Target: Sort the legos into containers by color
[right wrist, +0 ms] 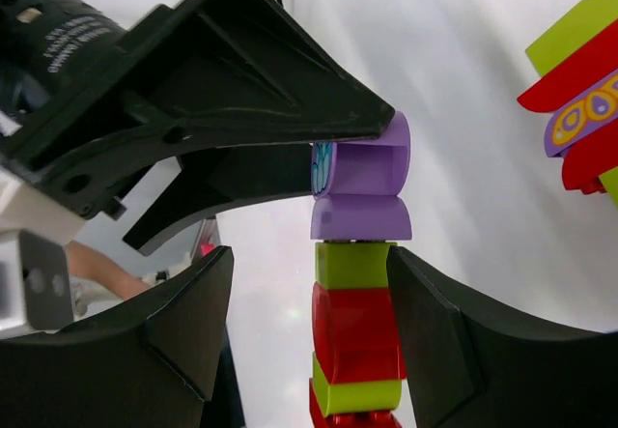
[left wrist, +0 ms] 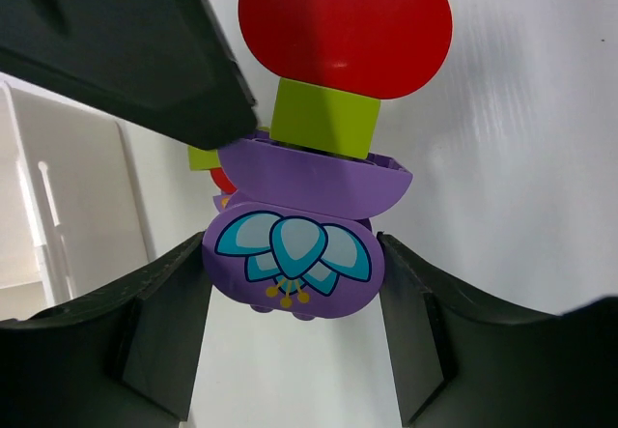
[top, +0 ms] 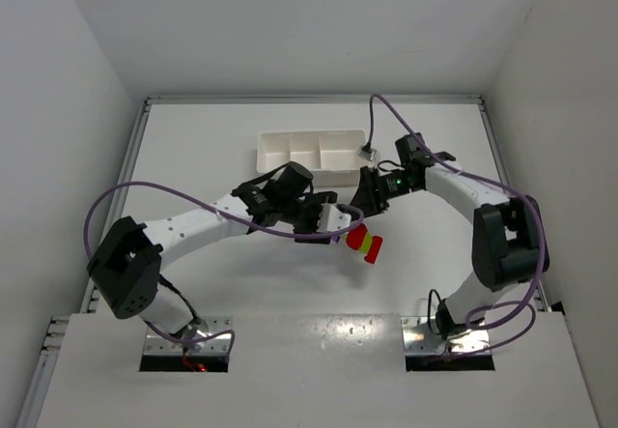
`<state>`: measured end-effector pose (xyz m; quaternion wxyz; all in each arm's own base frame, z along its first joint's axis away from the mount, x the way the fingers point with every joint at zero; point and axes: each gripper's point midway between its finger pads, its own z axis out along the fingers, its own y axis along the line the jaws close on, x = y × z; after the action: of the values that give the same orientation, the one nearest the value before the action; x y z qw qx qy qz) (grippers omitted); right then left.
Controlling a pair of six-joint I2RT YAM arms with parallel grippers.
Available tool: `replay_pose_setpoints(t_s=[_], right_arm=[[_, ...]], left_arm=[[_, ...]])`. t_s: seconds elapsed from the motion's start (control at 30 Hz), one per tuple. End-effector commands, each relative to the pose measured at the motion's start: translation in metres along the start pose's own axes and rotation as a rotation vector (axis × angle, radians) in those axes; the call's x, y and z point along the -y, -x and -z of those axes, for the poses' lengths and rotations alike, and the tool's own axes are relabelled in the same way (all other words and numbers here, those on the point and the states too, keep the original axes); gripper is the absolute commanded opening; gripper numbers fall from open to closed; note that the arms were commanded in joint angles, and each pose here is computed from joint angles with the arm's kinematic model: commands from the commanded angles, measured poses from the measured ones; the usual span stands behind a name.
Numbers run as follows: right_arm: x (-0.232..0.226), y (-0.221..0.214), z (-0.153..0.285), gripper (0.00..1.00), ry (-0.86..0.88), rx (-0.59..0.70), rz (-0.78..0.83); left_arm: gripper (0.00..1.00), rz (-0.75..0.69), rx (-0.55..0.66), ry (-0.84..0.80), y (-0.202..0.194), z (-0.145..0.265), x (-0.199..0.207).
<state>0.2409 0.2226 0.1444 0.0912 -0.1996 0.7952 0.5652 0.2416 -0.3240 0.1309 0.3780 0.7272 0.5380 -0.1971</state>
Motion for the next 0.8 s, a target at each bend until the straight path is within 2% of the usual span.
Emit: replay_pose_setpoints(t_s=[0.0,0.2,0.37,0.5,0.63,0.67,0.77], right_arm=[[-0.008,0.01,-0.006,0.65,0.04,-0.009,0.064],[-0.001,0.015,-0.011,0.65,0.035,-0.021,0.057],[-0.002,0.013,-0.018,0.53,0.053,-0.042,0.05],[-0.002,0.012,-0.021,0.5,0.067,-0.05,0.042],[-0.006,0.008,-0.026,0.4,0.083,-0.066,0.049],[-0.004,0.005,-0.027,0.4,0.083,-0.069,0.041],[0.004,0.005,-0.027,0.54,0.037,-0.07,0.043]], left_arm=[[0.13,-0.062,0.085,0.055,0.028,0.01,-0.011],[0.13,-0.075,0.101,0.075,0.033,0.014,-0.014],[0.13,-0.07,0.1,0.089,0.033,0.014,-0.017],[0.13,-0.066,0.102,0.104,0.033,0.013,-0.019],[0.13,-0.071,0.109,0.112,0.035,0.013,-0.021],[0.13,-0.075,0.115,0.118,0.036,0.013,-0.023],[0.13,-0.076,0.122,0.111,0.037,0.013,-0.022]])
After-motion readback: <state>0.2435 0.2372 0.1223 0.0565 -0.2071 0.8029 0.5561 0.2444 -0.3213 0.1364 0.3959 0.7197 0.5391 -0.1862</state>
